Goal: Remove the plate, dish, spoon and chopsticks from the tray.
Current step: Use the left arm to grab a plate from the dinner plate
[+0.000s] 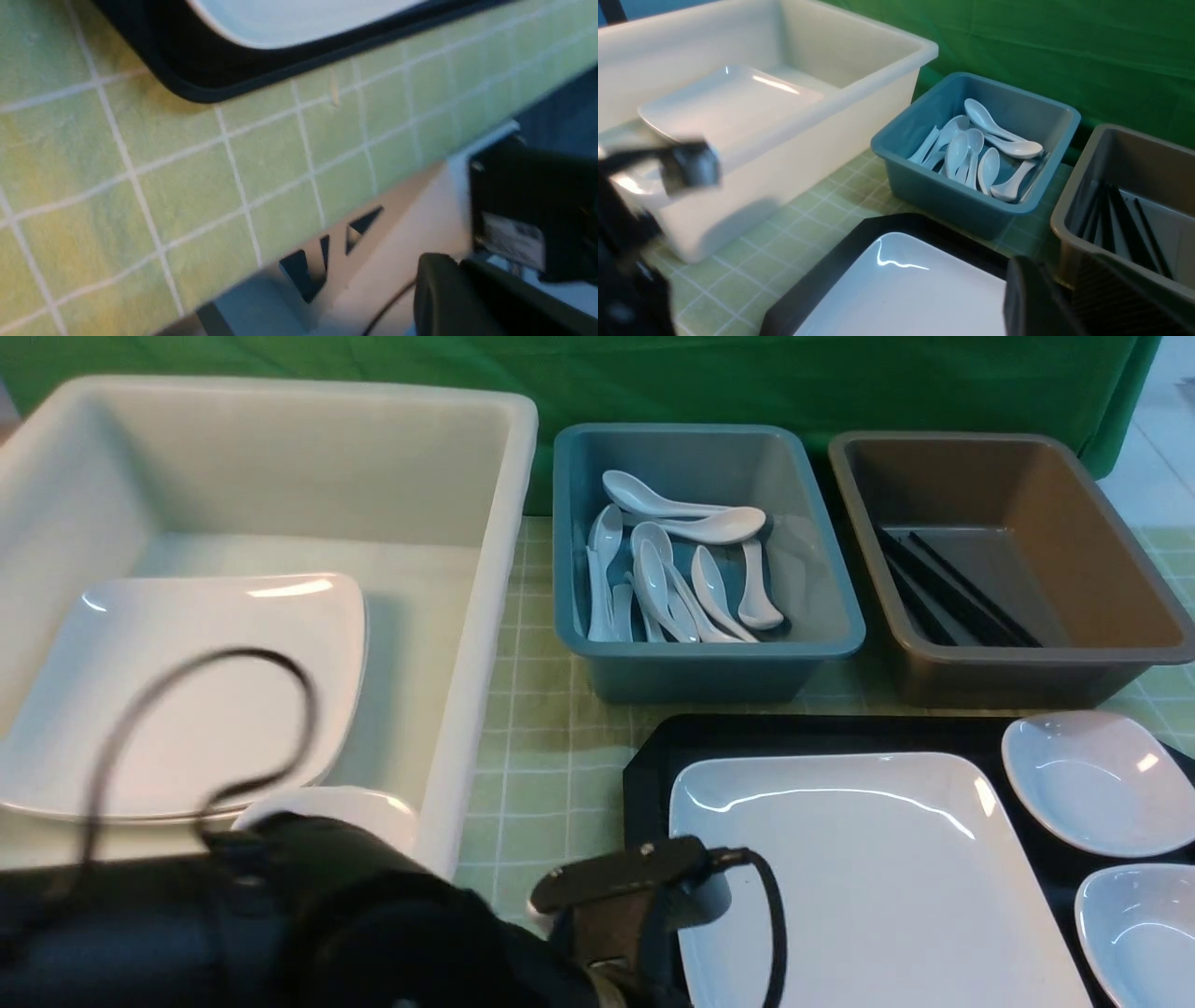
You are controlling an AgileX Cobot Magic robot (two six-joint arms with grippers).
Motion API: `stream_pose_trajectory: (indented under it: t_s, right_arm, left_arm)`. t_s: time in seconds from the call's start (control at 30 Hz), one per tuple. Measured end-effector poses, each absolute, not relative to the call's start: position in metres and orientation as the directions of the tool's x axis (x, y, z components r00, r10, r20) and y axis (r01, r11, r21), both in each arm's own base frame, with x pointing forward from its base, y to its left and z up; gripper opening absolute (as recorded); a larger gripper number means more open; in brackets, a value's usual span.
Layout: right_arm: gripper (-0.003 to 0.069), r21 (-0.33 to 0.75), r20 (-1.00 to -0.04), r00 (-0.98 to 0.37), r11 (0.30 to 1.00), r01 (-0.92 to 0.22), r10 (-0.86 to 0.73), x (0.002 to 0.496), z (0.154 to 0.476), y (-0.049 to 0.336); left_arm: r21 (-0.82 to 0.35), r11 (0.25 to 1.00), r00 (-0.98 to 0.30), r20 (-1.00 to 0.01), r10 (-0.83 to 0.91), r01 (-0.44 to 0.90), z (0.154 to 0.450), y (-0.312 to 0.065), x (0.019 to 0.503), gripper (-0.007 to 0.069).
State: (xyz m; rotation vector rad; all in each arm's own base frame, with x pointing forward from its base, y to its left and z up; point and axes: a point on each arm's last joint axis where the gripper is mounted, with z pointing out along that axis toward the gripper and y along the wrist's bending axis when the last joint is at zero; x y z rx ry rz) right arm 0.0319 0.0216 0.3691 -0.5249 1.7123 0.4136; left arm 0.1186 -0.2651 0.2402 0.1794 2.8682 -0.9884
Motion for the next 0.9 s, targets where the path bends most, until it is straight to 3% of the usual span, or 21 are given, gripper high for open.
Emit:
stream_pose_trajectory:
  t_s: [0.17,0.4,0.63,0.9]
  right_arm:
    - [0.0154,-0.010,-0.980,-0.161,0.833,-0.553,-0.119,0.032,0.369,0.022]
    - [0.0165,-0.010,-0.979,-0.162,0.833,-0.553,-0.120,0.032,0.369,0.022]
    - [0.0176,-0.010,-0.979,-0.163,0.833,-0.553,-0.120,0.032,0.369,0.022]
    - [0.0185,-0.010,-0.979,-0.163,0.833,-0.553,-0.120,0.032,0.369,0.022]
  left_arm:
    - [-0.561,0.826,-0.993,-0.115,-0.008,0.059,0.199,-0.283,0.134,0.0215]
    - [-0.550,0.835,-0.990,-0.107,-0.091,-0.018,0.182,-0.289,0.142,0.0381]
    - [-0.552,0.830,-0.974,-0.142,-0.179,-0.072,0.179,-0.289,0.150,0.0390]
    - [-0.537,0.832,-0.959,-0.136,-0.249,-0.139,0.178,-0.283,0.158,0.0332]
